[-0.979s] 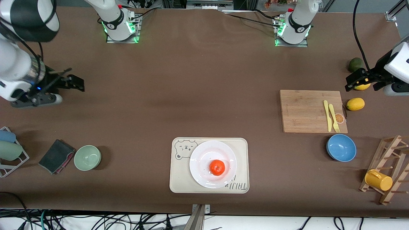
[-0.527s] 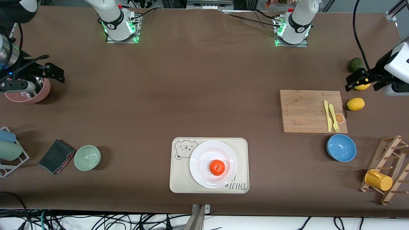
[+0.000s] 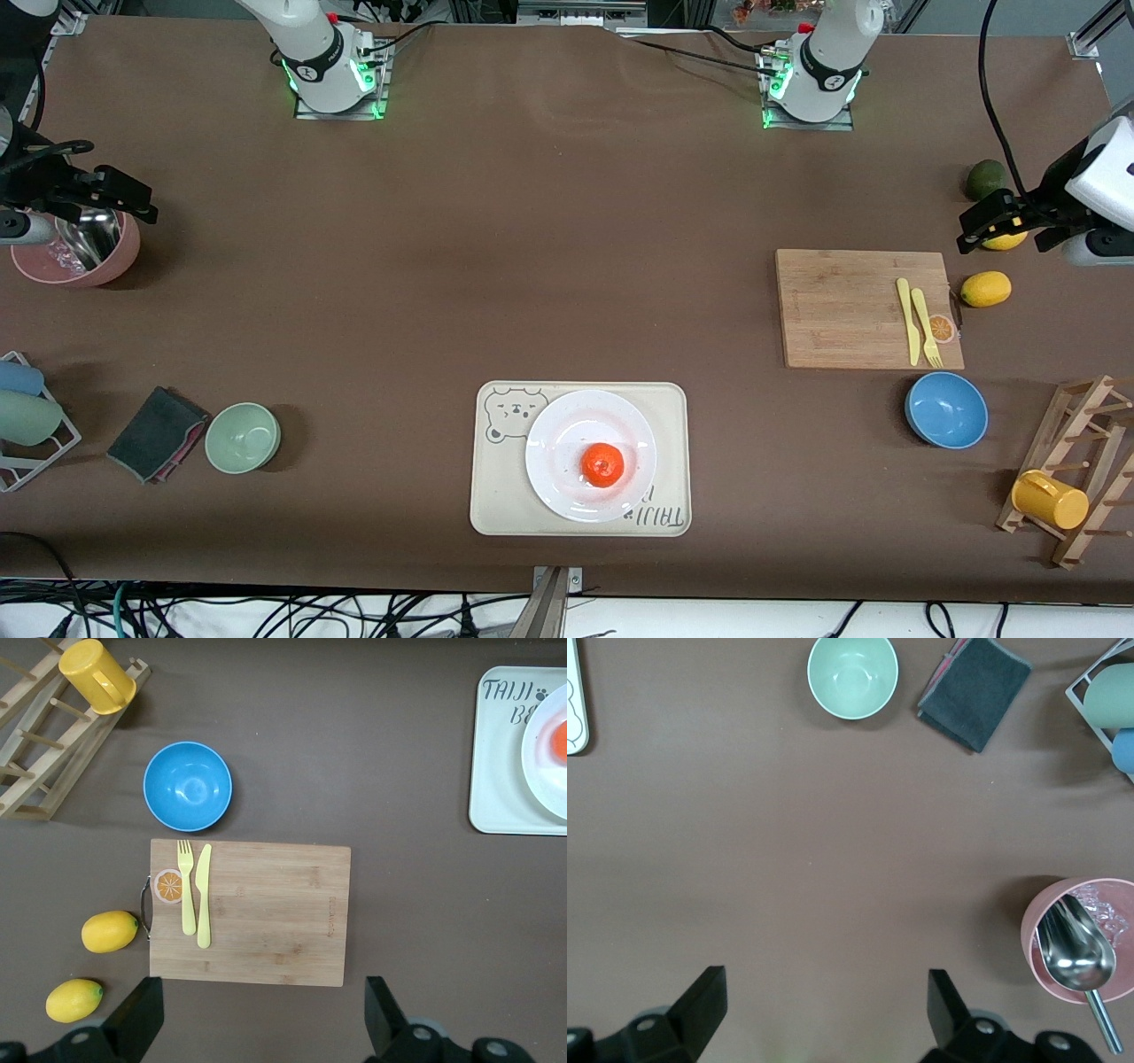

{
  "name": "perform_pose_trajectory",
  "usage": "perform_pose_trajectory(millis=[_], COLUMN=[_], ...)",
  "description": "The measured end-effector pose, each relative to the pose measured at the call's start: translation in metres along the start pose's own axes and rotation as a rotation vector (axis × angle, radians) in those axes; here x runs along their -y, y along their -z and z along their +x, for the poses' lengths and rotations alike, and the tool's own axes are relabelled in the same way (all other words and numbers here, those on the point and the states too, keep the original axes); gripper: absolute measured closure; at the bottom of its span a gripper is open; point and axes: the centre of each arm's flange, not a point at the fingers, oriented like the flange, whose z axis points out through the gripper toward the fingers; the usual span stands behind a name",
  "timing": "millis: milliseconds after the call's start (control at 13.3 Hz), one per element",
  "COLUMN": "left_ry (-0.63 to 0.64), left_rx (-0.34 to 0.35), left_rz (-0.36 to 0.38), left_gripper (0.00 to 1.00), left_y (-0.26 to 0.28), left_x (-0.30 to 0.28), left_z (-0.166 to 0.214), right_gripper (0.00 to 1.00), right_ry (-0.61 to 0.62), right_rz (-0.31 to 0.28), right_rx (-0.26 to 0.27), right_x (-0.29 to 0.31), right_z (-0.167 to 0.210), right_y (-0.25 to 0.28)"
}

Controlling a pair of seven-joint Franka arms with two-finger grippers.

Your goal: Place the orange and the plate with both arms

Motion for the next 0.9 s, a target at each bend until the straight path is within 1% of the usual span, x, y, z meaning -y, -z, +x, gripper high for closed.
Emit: perform_pose_trajectory(millis=[678, 904], left_ry=[0.000, 0.000], left_rx=[0.000, 0.000], left_rz=[0.000, 0.000], left_gripper=[0.00, 0.00], left_y=[0.0000, 0.0000], left_x=[0.0000, 0.0000], left_z=[0.0000, 0.0000], right_gripper=[0.00, 0.00], right_ry=[-0.002, 0.002], right_rz=[0.001, 0.001], right_rx=[0.030, 0.032], right_x=[0.0010, 0.0035], right_z=[-0.0017, -0.0016], right_y=[-0.0042, -0.0047])
